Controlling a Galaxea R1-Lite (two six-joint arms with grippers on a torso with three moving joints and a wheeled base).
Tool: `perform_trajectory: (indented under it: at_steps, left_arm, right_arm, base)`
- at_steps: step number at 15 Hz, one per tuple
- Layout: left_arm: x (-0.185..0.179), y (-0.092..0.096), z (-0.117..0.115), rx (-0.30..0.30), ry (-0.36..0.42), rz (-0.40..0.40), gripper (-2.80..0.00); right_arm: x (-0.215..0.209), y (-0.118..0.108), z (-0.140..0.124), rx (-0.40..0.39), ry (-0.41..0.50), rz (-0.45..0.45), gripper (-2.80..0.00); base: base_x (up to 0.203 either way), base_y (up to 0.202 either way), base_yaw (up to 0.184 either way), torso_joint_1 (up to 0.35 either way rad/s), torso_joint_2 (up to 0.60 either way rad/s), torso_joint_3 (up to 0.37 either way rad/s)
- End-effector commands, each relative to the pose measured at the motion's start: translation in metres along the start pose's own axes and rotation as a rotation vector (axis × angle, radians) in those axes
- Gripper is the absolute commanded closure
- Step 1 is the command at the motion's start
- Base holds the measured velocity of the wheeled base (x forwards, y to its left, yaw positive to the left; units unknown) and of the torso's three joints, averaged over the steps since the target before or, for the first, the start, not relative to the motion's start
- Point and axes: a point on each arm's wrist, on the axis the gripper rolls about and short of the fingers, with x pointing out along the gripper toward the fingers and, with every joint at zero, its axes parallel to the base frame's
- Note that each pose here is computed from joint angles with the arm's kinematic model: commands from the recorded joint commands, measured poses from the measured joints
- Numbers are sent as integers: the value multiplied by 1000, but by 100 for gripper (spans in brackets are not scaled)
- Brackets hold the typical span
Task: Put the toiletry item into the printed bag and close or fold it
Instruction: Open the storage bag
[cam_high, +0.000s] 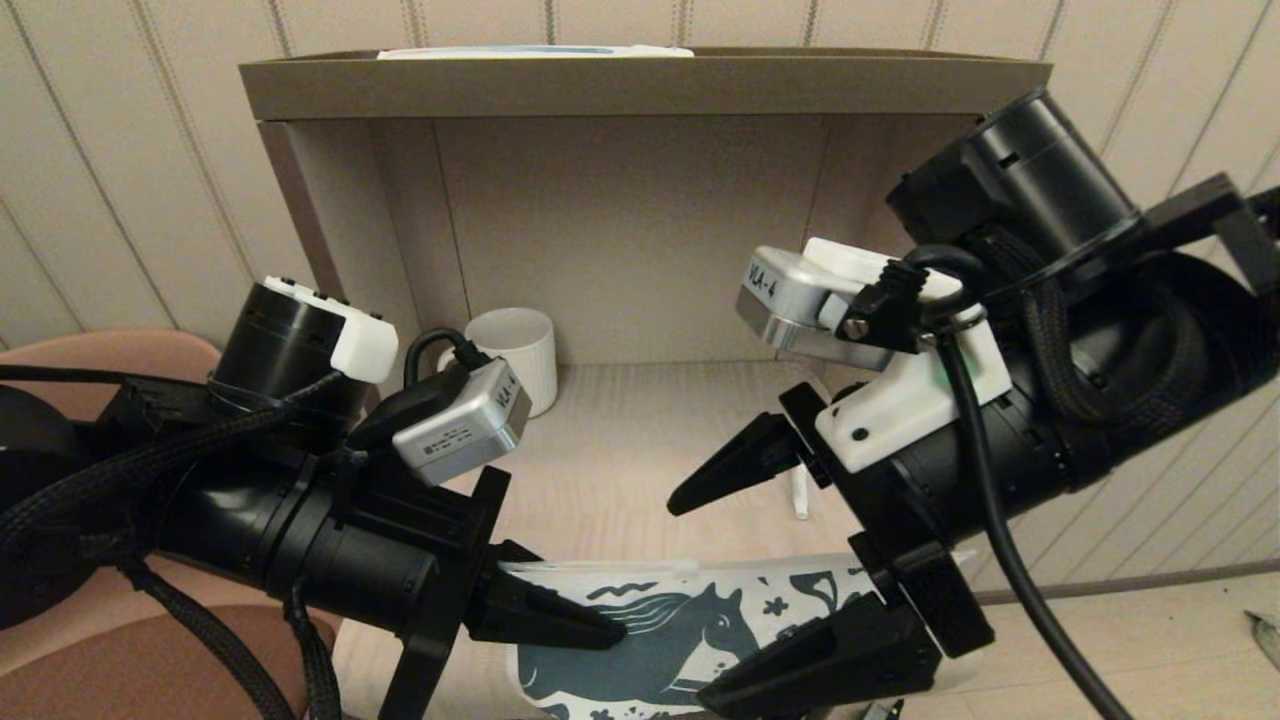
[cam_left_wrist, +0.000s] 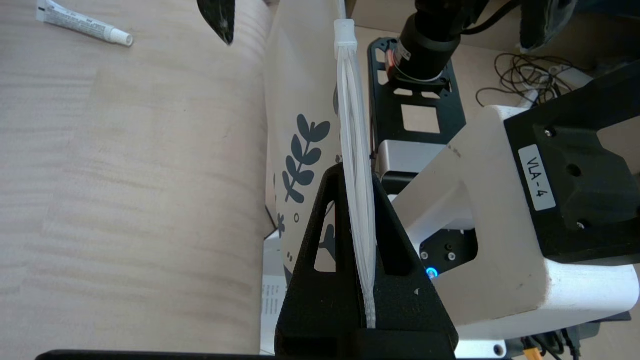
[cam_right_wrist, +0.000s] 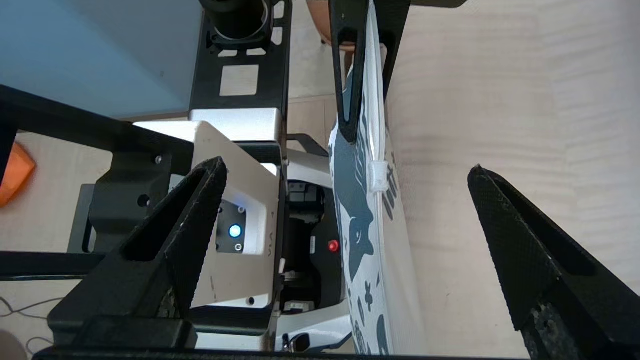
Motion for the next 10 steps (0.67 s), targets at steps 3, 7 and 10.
perform_trajectory:
  at_steps: [3,7,10]
  left_arm:
    - [0,0,0,6,-4,-4,0]
    - [0,0,0,3,-3,-5,0]
    - [0,0,0,3,-3,-5,0]
  right_arm:
    - [0,1,-2,2,4,8,-280]
    - [1,1,-2,3,5,9,-280]
    - [1,2,-1,-4,-2,8,-280]
  base:
    - [0,0,0,0,0,0]
    - [0,0,0,0,0,0]
    - [0,0,0,0,0,0]
